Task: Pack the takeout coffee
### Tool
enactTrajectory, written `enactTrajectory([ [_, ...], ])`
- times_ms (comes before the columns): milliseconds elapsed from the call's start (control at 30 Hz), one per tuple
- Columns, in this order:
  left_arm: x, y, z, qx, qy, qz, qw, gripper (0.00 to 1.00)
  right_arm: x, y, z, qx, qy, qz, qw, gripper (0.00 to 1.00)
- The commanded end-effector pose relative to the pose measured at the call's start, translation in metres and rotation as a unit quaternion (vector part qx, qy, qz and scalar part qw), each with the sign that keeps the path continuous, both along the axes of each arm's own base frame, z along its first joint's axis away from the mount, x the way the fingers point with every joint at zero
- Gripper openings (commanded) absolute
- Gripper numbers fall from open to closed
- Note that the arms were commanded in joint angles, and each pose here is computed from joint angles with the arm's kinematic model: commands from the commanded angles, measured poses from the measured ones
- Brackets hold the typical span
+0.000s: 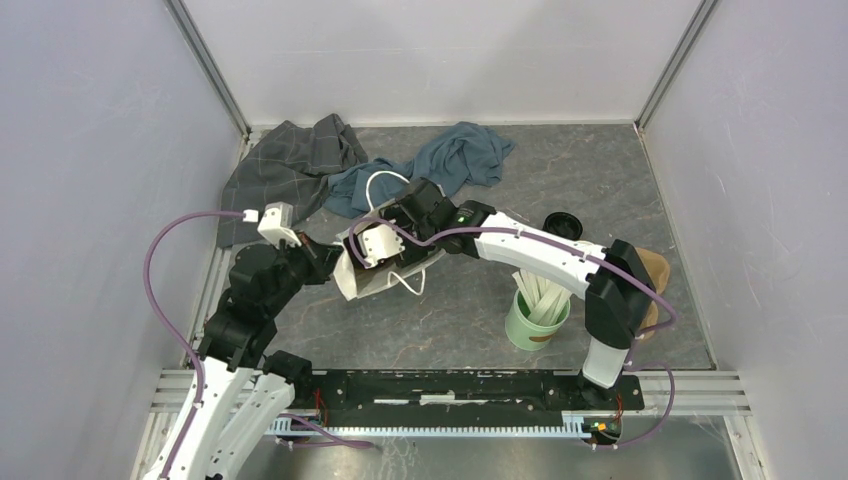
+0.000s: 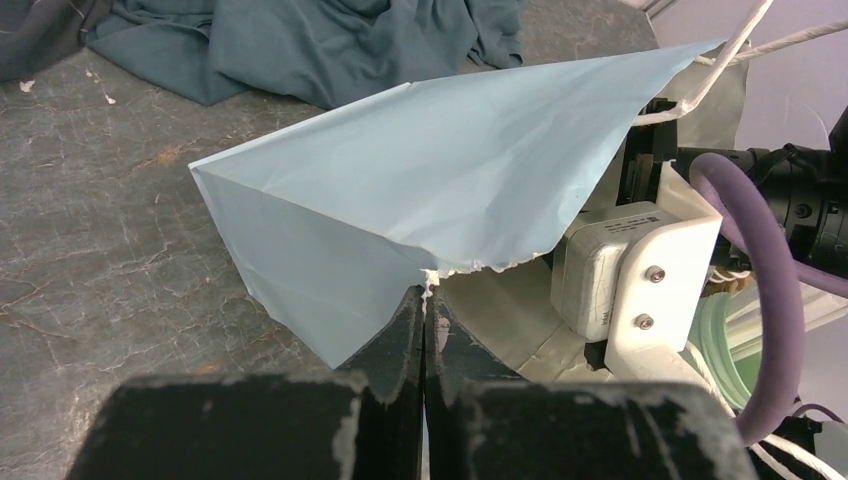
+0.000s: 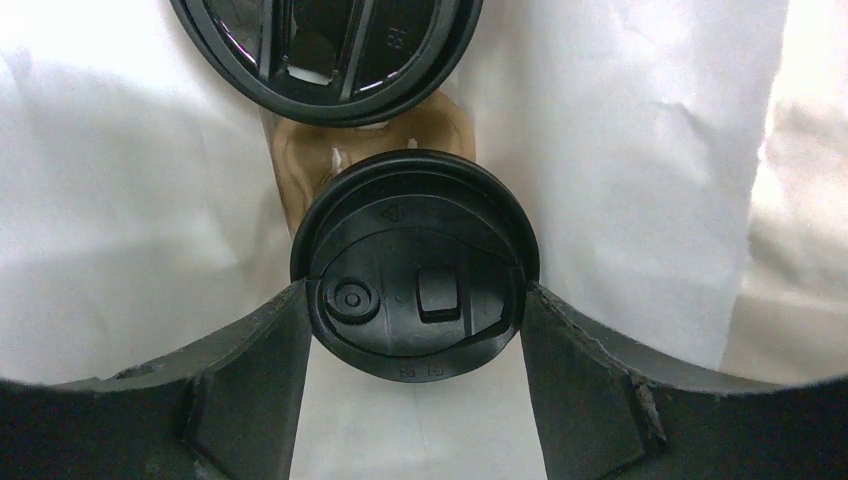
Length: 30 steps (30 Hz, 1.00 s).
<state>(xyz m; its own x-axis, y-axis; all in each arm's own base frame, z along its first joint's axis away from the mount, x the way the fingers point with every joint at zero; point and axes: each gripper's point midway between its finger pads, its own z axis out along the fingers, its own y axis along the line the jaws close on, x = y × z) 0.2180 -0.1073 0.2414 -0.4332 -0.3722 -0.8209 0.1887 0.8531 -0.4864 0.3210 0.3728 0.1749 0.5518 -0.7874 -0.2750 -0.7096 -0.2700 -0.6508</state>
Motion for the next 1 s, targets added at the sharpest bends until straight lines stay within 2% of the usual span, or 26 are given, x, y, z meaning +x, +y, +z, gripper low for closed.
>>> enactTrajectory([
  [0,0.0,-0.001,0.006,0.018,-0.004,-0.014,1.0,0.02,0.001,0.009,-0.003,0.018,0.01,0.013,1.0,0.0],
  [667,0.0,-0.001,0.004,0.023,0.004,-0.013,1.0,0.02,0.004,0.019,-0.018,0.027,0.017,0.018,0.999,0.0],
  [967,0.001,0.003,0.002,0.034,0.005,-0.008,0.999,0.02,0.008,0.011,-0.008,0.047,0.01,-0.001,0.999,0.0],
])
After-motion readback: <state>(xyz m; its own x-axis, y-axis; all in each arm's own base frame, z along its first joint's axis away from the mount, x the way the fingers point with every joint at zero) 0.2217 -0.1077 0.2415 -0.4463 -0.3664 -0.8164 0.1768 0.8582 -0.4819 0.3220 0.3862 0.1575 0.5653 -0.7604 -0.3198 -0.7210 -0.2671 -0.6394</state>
